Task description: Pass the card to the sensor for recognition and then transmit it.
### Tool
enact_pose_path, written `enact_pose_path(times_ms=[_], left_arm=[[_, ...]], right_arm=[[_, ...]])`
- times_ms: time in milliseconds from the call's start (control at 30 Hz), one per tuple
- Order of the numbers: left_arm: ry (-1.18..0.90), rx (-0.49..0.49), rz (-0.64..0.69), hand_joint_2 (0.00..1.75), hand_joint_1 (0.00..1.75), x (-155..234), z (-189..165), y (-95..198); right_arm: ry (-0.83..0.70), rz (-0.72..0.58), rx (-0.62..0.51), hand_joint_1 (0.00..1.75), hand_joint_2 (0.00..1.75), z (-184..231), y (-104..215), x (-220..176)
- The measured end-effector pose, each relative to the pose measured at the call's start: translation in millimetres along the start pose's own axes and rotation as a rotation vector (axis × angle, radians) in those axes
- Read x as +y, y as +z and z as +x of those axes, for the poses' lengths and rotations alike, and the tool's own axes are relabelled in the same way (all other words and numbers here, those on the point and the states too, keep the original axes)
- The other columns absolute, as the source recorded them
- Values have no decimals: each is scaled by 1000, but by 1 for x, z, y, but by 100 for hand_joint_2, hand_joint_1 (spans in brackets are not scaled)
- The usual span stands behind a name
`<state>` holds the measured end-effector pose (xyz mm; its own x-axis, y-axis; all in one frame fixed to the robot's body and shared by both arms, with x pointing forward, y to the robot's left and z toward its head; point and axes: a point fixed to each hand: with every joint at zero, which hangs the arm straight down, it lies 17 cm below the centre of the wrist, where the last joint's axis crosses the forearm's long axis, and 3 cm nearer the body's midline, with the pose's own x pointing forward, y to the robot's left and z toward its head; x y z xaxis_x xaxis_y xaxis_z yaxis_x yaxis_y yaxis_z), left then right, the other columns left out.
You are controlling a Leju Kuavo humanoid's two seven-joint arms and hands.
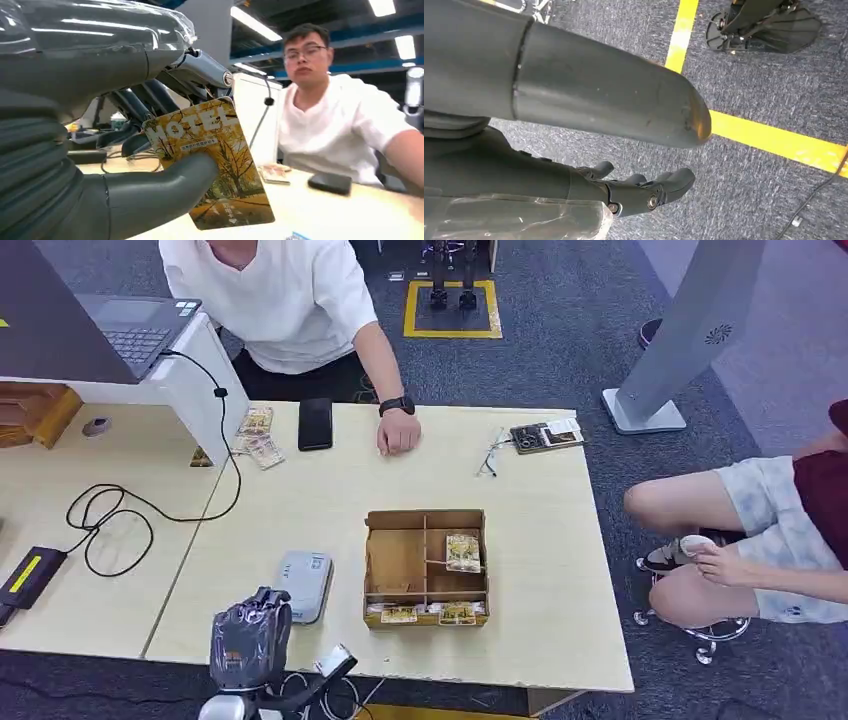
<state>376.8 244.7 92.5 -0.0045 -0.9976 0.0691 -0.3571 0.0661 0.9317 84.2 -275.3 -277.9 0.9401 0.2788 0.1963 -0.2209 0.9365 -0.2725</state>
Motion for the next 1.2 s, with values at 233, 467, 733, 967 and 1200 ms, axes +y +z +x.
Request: enact_pose_path(times_ms=[233,467,733,967,1200], left_arm=[[-6,-60,-72,175,175,-26,15,16],[-10,-64,-96,175,175,-34,16,21],[5,-70,-104,175,175,-37,24,22],[10,-51,-97,175,175,-34,22,20],[36,-28,-53,175,175,-20,22,4]], right_arm=[[-23,-13,1,0,0,1,0,-2],[-28,-19,5,0,0,0,0,-3],[-28,-11,4,0,0,0,0,-1],[-27,-12,4,0,0,0,0,-2],[-2,-10,0,0,0,0,0,-1]])
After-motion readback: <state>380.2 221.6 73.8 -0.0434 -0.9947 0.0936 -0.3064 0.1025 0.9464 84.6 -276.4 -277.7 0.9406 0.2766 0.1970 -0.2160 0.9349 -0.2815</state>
